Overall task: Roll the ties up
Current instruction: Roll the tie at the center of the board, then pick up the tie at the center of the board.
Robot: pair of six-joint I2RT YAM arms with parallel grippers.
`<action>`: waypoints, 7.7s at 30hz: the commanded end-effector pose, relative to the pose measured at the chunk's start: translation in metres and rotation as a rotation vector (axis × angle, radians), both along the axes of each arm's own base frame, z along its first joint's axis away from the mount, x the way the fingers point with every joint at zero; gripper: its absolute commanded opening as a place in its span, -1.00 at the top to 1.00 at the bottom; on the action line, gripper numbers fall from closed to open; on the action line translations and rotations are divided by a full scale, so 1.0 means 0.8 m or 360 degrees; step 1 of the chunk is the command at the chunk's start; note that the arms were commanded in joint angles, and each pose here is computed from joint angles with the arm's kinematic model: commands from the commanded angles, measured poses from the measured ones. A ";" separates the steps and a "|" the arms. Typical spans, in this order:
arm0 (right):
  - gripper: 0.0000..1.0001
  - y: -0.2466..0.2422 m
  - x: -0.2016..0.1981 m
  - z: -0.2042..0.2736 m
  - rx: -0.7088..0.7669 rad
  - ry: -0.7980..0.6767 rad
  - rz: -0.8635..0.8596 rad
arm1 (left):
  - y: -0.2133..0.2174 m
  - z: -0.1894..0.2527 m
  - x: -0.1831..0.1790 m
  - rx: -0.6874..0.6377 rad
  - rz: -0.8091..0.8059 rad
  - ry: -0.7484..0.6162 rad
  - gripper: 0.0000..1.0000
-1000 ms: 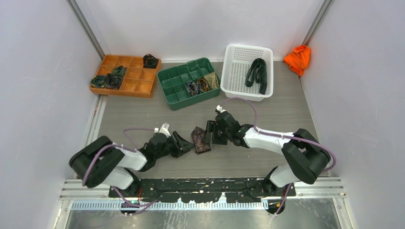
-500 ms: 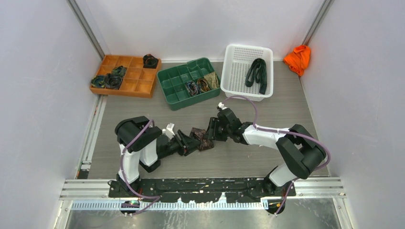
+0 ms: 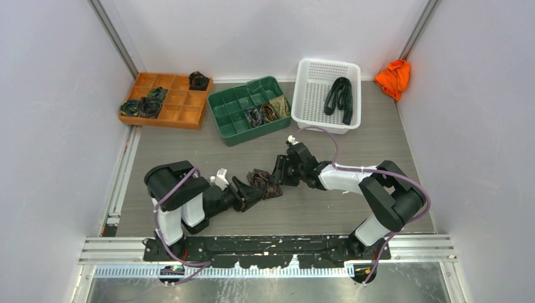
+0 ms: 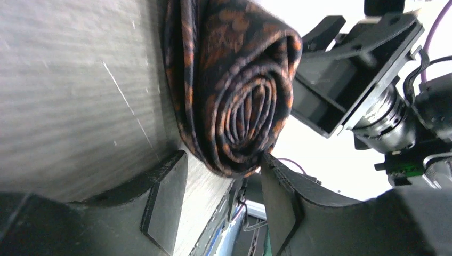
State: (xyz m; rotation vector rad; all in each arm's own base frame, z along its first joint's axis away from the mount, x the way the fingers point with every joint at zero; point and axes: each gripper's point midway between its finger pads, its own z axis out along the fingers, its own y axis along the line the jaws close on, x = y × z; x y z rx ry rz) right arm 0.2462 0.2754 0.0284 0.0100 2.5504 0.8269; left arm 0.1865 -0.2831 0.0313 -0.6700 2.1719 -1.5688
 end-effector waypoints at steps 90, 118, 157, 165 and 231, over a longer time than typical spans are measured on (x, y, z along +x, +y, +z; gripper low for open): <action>-0.56 -0.027 -0.077 0.091 0.0156 -0.0174 -0.0124 | 0.058 0.093 0.053 0.1091 0.0121 -0.0331 1.00; -0.77 -0.009 -0.097 0.018 0.0554 0.0106 -0.0315 | 0.045 0.071 0.060 0.0964 0.0058 -0.0460 1.00; -0.77 -0.065 -0.024 -0.082 0.0116 0.0267 -0.0658 | 0.003 0.002 0.111 0.0940 -0.0131 -0.0370 1.00; -0.75 -0.038 -0.012 -0.100 0.0232 0.0336 -0.0562 | -0.008 -0.019 0.117 0.0868 -0.0146 -0.0316 1.00; 0.97 0.033 0.100 0.118 0.0297 -0.0266 -0.0060 | 0.146 0.112 0.179 0.1421 0.0270 -0.0371 1.00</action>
